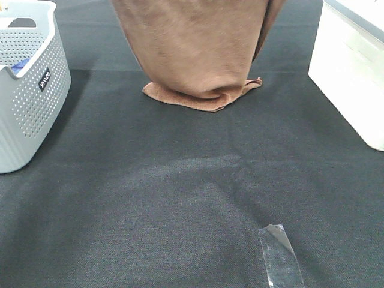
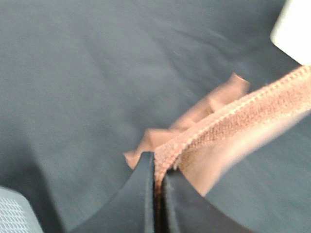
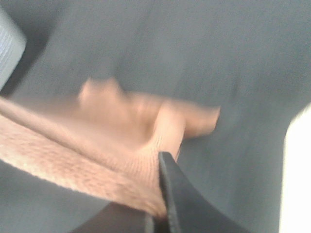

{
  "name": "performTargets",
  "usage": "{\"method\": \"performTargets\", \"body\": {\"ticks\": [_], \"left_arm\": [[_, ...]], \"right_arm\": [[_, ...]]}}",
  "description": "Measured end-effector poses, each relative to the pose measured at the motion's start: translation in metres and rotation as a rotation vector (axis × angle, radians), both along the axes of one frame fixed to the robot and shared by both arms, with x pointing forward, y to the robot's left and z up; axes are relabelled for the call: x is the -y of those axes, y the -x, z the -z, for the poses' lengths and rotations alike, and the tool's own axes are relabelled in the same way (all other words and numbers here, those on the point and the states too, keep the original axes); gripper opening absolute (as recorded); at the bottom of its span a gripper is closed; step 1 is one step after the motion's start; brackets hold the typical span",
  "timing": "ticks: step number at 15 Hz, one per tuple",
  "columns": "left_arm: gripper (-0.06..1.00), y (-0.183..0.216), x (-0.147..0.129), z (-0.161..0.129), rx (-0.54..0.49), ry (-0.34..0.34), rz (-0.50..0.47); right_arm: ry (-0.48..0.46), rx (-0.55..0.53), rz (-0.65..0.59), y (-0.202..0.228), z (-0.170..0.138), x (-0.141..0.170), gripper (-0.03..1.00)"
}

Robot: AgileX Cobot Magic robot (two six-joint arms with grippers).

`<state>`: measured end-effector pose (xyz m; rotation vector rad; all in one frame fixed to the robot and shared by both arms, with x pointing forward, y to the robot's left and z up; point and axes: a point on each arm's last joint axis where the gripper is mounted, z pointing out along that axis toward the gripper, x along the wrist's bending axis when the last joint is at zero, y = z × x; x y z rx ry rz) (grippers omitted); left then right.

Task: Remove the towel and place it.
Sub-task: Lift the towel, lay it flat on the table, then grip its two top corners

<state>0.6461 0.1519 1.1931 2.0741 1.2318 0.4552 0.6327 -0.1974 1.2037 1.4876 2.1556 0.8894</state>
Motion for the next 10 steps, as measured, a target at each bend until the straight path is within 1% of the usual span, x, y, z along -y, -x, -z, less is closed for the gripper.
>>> {"method": "performTargets", "body": {"ticks": [1,2,3,4,5,6,7,10], "left_arm": [[0.00,0.021,-0.002,-0.006,-0.023,0.001,0.012],[0.00,0.041,-0.001,-0.005,-0.055,0.002,0.030],[0.00,0.052,-0.002,-0.004,-0.074,0.000,0.038],[0.00,0.070,-0.002,0.003,-0.119,-0.008,0.053],[0.00,0.091,-0.004,0.006,-0.152,0.002,0.060],[0.00,0.108,-0.007,0.012,-0.187,0.013,0.053],[0.00,0.138,-0.017,0.026,-0.256,0.040,0.021],[0.00,0.171,-0.027,0.041,-0.324,0.078,-0.002]], "right_arm": [[0.006,-0.049,-0.003,0.012,0.007,0.002,0.01],[0.009,-0.073,-0.006,0.028,0.008,0.004,0.01],[0.008,-0.089,-0.007,0.036,0.010,0.006,0.01],[0.007,-0.116,-0.009,0.052,0.013,0.009,0.01],[0.002,-0.158,-0.012,0.068,0.021,0.011,0.01],[-0.009,-0.187,-0.015,0.087,0.025,0.013,0.01],[-0.026,-0.254,-0.029,0.118,0.040,0.016,0.01],[-0.047,-0.303,-0.037,0.150,0.054,0.020,0.01]]}}
